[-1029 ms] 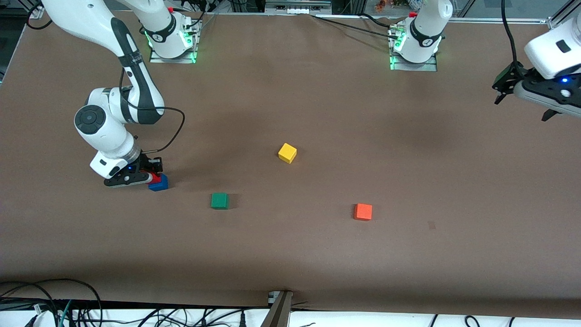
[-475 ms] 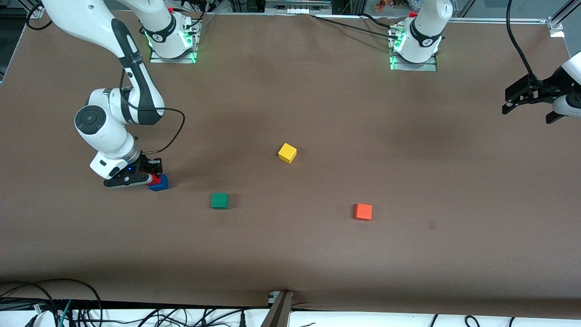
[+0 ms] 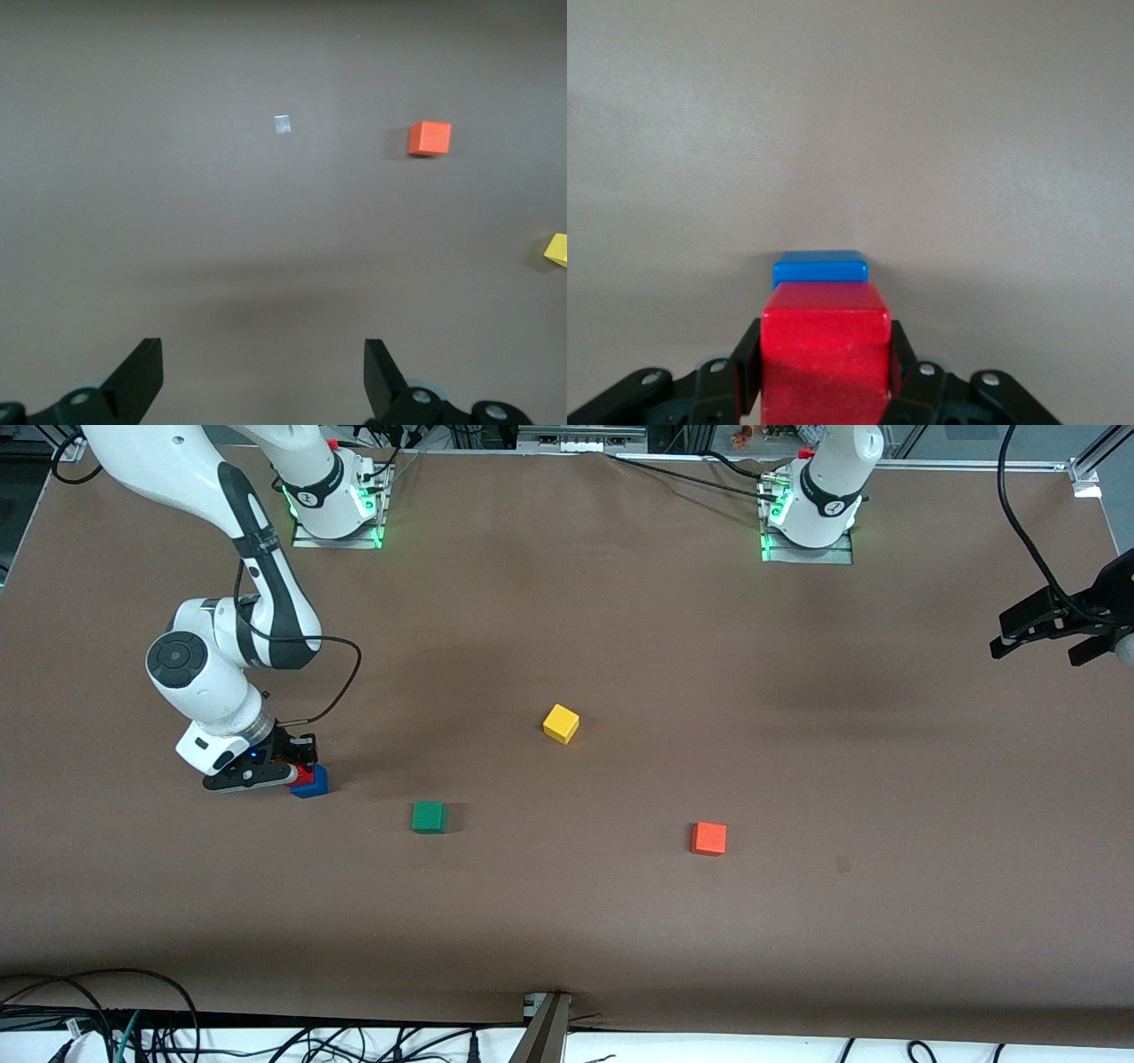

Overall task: Pass red block to right arm, stack on blue
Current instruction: 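Open the right gripper to release the red block on blue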

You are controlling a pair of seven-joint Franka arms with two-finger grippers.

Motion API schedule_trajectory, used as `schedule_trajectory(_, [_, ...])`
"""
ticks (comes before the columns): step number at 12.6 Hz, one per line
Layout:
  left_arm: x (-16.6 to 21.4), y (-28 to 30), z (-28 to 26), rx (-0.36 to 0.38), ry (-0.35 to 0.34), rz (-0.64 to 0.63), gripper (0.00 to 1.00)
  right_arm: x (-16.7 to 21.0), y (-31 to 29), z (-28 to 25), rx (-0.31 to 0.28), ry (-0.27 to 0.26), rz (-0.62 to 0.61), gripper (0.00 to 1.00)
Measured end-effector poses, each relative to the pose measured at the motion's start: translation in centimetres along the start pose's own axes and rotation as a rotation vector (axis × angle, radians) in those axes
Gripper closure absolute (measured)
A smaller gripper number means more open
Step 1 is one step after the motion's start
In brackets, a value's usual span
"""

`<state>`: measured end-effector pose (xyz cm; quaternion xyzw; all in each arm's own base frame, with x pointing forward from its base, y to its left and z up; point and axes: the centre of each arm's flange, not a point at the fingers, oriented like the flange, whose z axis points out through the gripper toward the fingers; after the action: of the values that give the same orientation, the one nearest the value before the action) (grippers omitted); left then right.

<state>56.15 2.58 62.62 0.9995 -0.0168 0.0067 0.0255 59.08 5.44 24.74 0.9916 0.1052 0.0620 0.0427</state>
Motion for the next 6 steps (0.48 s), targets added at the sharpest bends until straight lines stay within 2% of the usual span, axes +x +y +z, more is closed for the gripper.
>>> schedule_trajectory(6, [-0.14,-0.56,-0.15,0.007,0.001,-0.019,0.00,0.02,-0.01,0.01,0.000,0.001,0.000,0.43])
